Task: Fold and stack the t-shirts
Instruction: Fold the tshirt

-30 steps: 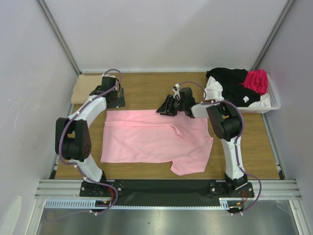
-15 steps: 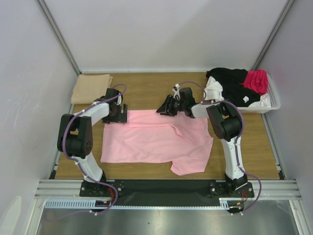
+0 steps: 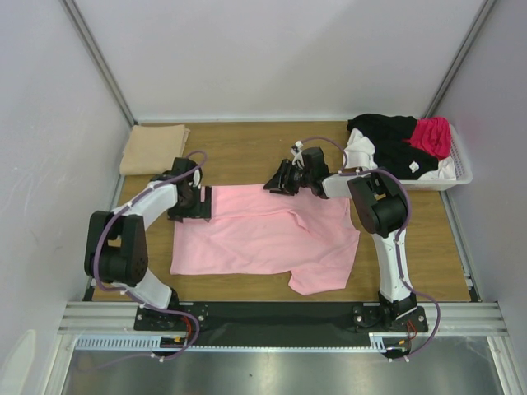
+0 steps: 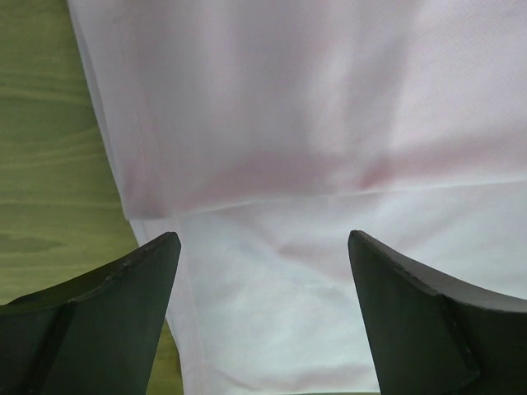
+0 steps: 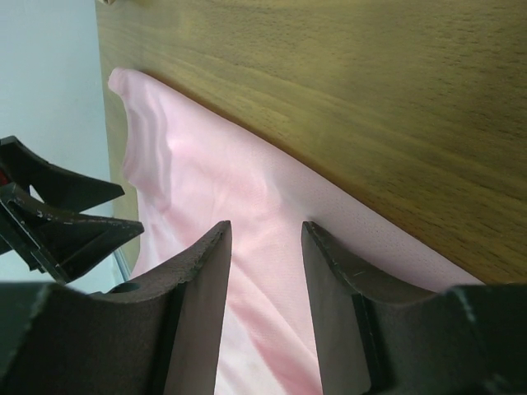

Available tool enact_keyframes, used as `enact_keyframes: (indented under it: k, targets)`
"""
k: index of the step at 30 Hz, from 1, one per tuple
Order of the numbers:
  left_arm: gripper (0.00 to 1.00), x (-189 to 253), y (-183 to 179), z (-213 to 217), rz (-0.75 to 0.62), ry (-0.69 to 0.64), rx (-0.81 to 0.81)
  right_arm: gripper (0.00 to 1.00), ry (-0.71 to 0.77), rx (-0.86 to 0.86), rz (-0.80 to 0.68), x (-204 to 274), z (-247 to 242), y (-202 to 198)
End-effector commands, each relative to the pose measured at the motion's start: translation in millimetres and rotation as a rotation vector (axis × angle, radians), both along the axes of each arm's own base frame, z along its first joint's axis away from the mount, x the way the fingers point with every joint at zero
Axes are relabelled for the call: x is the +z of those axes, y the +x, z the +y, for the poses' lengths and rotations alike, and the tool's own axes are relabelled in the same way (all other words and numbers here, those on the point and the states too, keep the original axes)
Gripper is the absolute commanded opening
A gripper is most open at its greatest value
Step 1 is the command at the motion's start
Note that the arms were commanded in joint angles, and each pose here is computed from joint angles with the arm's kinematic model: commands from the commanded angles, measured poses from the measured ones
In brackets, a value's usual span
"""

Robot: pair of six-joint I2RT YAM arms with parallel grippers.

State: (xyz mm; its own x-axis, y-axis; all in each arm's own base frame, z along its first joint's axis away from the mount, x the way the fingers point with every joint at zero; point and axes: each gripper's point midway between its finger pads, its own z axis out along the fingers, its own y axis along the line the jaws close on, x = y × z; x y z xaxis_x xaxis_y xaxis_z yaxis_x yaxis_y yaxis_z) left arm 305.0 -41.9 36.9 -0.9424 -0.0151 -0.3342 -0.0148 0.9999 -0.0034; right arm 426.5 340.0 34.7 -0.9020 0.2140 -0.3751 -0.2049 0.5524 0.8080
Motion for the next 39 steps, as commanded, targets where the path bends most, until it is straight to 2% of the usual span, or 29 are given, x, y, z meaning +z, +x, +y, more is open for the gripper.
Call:
enact_keyframes:
  k: [1,4,6,10,13,23,26,31,39]
  targets:
    - [0.90,9,-13,8,0.009,0.024,0.049,0.47,-0.141,-0.053,0.109,-51,-26,-14]
    - [0.88,11,-9,9,0.018,0.032,0.059,0.47,-0.139,-0.052,0.108,-49,-26,-14]
    - [0.88,26,3,2,-0.029,-0.003,0.066,0.46,-0.136,-0.047,0.099,-45,-26,-13]
    - [0.89,72,38,-17,-0.192,-0.120,0.100,0.46,-0.134,-0.040,0.060,-26,-26,-12]
    - [0.89,88,66,-31,-0.302,-0.219,0.153,0.47,-0.123,-0.030,0.020,-5,-25,-9]
    - [0.86,68,135,-76,-0.396,-0.512,0.273,0.49,-0.106,0.055,-0.121,78,-33,-19]
    - [0.86,60,147,-87,-0.391,-0.577,0.297,0.50,-0.177,0.044,-0.090,68,-52,-33]
    - [0.85,46,154,-90,-0.383,-0.595,0.317,0.49,-0.285,0.044,-0.038,39,-77,-53]
    - [0.86,33,150,-89,-0.380,-0.598,0.328,0.47,-0.313,0.071,0.052,1,-88,-83]
